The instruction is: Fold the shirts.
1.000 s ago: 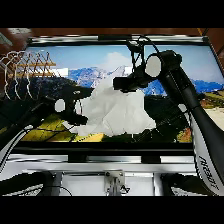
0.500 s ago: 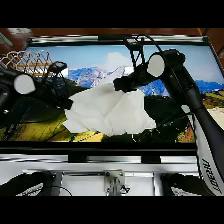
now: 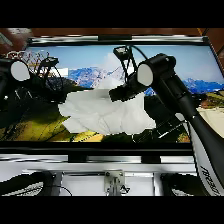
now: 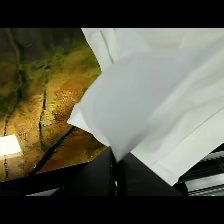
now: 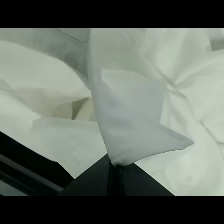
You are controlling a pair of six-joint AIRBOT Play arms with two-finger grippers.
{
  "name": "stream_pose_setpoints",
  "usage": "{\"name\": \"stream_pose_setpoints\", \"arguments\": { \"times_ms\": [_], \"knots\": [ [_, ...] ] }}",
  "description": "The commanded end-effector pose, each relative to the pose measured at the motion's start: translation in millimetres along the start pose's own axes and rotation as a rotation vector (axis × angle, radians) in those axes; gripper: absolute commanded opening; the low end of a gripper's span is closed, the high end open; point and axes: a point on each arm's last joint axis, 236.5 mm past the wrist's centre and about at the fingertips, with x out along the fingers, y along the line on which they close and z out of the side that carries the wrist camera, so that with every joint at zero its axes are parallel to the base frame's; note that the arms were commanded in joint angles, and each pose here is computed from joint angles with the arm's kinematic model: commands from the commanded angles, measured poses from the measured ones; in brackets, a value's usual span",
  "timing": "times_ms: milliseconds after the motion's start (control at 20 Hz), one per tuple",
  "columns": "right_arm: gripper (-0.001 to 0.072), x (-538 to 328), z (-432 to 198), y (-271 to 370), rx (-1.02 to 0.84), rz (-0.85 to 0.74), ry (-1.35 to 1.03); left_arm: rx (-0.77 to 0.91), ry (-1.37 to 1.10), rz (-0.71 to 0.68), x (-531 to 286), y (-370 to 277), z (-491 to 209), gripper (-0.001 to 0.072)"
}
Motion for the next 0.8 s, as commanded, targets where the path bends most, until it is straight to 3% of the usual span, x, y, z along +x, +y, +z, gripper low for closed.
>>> {"name": "stream_pose_setpoints", "arguments": {
  "times_ms": [0, 150, 250, 350, 400, 500, 550, 600, 750],
  "knots": [
    [0.0072, 16, 1, -1, -0.012, -0.053, 0.007, -0.016, 0.072, -0.034, 30, -4, 1, 0.0058],
    [0.0072, 32, 8, 12, 0.000, -0.002, -0.006, -0.024, 0.067, -0.054, 41, -7, 7, 0.0061],
    [0.0072, 34, 17, 19, 0.008, 0.028, -0.041, -0.033, 0.043, -0.052, 41, -4, 13, 0.0111],
    [0.0072, 33, 22, 26, 0.018, 0.061, -0.059, -0.050, 0.040, -0.048, 38, 4, 12, 0.0302],
    [0.0072, 33, 22, 28, 0.019, 0.066, -0.061, -0.064, 0.030, -0.038, 33, 11, 12, 0.0353],
    [0.0072, 33, 22, 28, 0.019, 0.066, -0.061, -0.105, -0.013, -0.018, 16, 32, 13, 0.0372],
    [0.0072, 33, 22, 28, 0.019, 0.066, -0.061, -0.134, -0.040, -0.009, 6, 44, 13, 0.0519],
    [0.0072, 33, 22, 28, 0.019, 0.066, -0.061, -0.160, -0.066, 0.001, -4, 57, 12, 0.0580],
    [0.0072, 33, 23, 28, 0.019, 0.066, -0.066, -0.197, -0.131, 0.048, -32, 103, 3, 0.0579]
  ]
}}
